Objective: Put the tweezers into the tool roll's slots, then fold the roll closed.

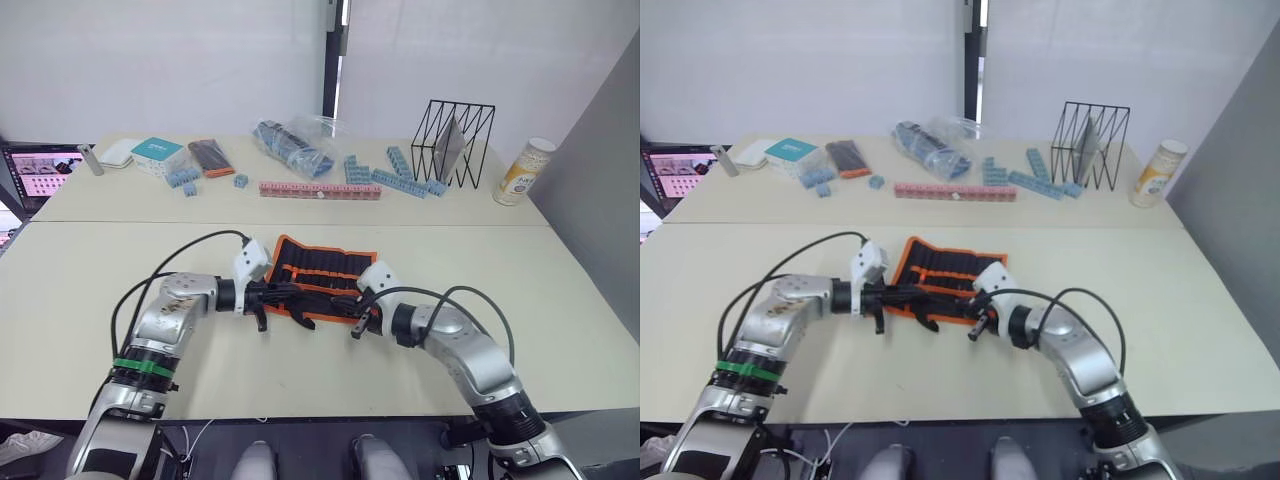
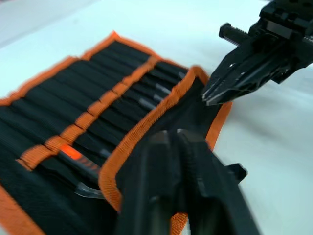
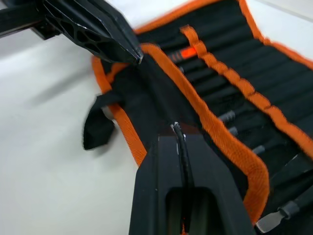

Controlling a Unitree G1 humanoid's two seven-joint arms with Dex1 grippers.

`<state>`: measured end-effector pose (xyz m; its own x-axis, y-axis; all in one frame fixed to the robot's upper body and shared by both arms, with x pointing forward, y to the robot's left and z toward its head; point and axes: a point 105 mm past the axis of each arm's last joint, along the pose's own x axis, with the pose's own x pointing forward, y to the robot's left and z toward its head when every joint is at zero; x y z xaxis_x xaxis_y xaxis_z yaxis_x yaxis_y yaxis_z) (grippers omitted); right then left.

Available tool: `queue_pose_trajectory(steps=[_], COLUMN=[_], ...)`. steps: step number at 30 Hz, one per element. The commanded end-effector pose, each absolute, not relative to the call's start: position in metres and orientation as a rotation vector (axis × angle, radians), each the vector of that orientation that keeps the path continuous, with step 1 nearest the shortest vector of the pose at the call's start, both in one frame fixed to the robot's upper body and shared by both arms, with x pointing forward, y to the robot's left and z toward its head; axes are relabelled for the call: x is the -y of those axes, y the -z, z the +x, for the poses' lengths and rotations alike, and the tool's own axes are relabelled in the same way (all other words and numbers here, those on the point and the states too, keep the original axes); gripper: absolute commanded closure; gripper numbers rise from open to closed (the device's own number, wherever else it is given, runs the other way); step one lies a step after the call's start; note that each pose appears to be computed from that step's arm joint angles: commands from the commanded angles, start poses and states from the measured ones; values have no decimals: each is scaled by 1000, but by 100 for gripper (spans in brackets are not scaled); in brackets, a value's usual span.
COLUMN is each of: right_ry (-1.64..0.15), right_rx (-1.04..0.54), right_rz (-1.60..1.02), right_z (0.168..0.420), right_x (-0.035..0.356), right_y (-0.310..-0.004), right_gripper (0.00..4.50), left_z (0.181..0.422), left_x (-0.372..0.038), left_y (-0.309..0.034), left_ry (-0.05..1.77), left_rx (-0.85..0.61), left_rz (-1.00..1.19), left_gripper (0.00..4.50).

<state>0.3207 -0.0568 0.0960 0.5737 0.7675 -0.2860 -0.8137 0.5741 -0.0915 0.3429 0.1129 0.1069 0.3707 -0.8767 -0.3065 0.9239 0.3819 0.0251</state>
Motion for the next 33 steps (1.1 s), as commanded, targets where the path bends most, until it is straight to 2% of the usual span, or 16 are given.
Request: queue_pose_trajectory(steps=[1, 7, 12, 15, 20, 24, 28, 33], right_ry=[-907, -797, -687, -663, -649, -663, -721, -799], right_rx=[-174, -253, -225, -200, -219, -170, -66, -6], right_rz=[-248, -366, -366, -340, -358, -308, -264, -217], right_z=[329, 340, 347, 348, 345, 344, 339, 329], right_x=[51, 66, 90, 93, 99, 91, 79, 54], right_y=[-103, -75, -81, -87, -80, -95, -119, -122], right_gripper=[450, 450, 450, 450, 450, 450, 450, 450], left_z=[350, 355, 345, 353, 359, 357, 351, 343], left_x=[-103, -102, -117, -126, -132, -125, -118, -107], left_y=[-110, -81, -59, -64, -72, -90, -123, -120], left_ry=[1146, 1079, 1057, 1013, 985, 1021, 1070, 1096], left_rx=[-220, -303, -381, -338, -294, -211, -81, -76], left_rz=[256, 314, 328, 256, 211, 151, 35, 40], left_gripper=[448, 448, 448, 448, 448, 448, 448, 448])
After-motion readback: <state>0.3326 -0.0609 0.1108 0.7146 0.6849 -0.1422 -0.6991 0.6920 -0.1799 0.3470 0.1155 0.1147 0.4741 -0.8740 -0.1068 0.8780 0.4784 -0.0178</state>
